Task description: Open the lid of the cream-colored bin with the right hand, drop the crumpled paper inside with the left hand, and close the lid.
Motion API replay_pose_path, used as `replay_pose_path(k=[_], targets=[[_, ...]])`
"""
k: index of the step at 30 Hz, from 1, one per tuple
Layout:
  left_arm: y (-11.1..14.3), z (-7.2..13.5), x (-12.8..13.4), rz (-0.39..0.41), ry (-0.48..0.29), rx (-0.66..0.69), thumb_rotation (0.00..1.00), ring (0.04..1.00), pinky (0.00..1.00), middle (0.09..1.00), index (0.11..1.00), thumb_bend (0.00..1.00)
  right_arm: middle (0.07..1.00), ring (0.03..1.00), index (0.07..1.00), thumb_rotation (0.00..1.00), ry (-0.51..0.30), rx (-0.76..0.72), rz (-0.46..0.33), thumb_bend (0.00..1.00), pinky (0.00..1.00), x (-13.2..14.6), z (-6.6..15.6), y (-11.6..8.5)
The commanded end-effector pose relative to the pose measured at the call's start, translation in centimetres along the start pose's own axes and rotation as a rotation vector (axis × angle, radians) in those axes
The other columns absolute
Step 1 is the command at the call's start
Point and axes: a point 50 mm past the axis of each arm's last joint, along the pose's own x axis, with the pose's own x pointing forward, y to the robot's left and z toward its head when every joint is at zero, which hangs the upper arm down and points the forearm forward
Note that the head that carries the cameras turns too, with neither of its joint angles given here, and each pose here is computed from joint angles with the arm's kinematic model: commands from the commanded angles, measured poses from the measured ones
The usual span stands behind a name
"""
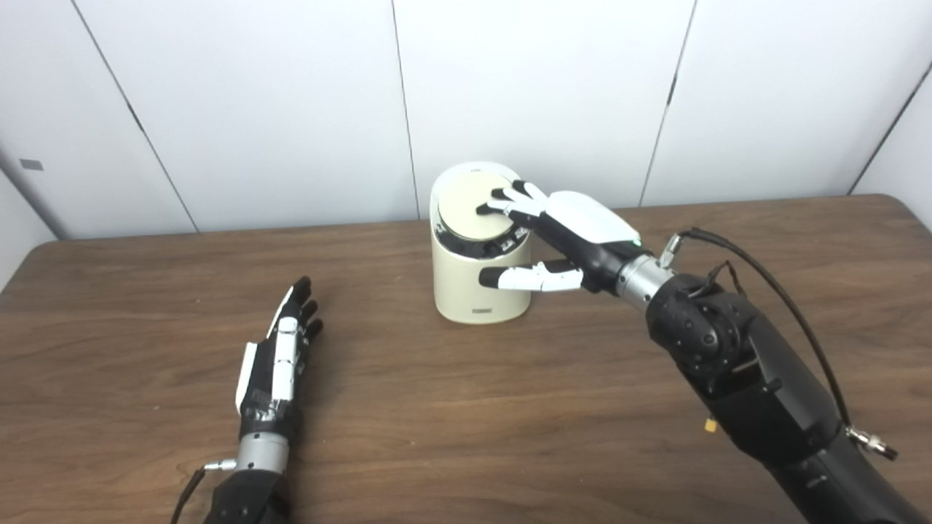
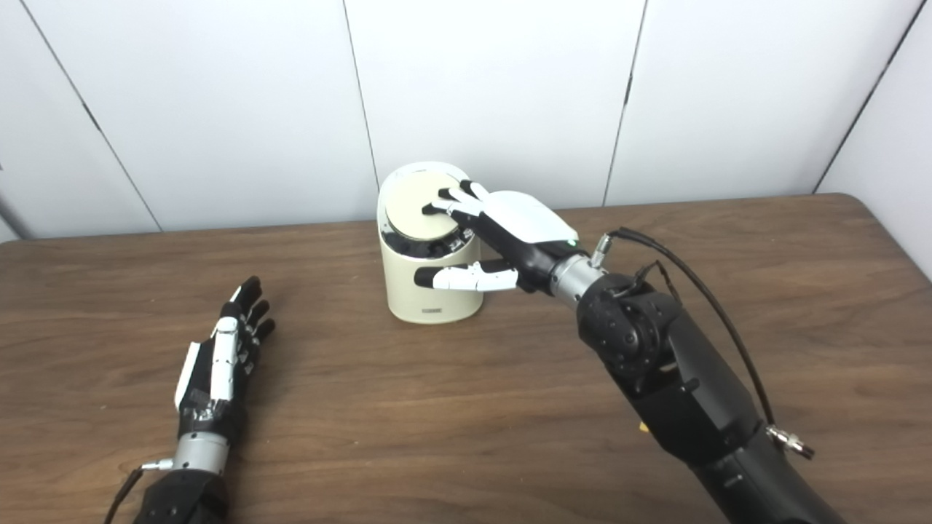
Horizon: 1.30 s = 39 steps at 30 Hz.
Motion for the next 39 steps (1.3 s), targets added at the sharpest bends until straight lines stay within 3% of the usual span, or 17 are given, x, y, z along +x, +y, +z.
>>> replay_pose_path(k=[1, 9, 24, 33, 39], targets=[[-0.7, -0.6, -0.2, -0.002, 0.014, -0.014, 0.98, 0.97, 0.94, 0.985, 0.963, 0.41, 0.962, 1.0, 0.886, 0.96, -0.032, -0.033, 0.035, 0.58, 0.98, 0.1, 0.7, -0.4], [-0.8, -0.5, -0.2, 0.001, 0.014, -0.02, 0.98, 0.966, 0.94, 0.979, 0.963, 0.42, 0.958, 1.0, 0.886, 1.0, -0.008, -0.09, 0.074, 0.59, 0.98, -0.6, 0.8, -0.6], [-0.8, -0.4, -0.1, 0.005, 0.017, 0.0, 0.98, 0.964, 0.93, 0.974, 0.958, 0.42, 0.939, 1.0, 0.882, 0.98, 0.005, -0.216, 0.116, 0.62, 1.0, -2.2, 1.1, 0.0], [-0.8, -0.4, -0.2, 0.009, 0.018, 0.003, 0.9, 0.947, 0.91, 0.963, 0.95, 0.41, 0.942, 1.0, 0.873, 0.95, -0.008, -0.214, 0.107, 0.63, 1.0, -2.3, 1.4, -0.1], [-0.8, -0.3, -0.1, 0.006, 0.015, 0.01, 0.92, 0.946, 0.91, 0.962, 0.951, 0.4, 0.932, 1.0, 0.867, 0.93, -0.012, -0.22, 0.091, 0.6, 1.0, -2.0, 1.2, 0.0]])
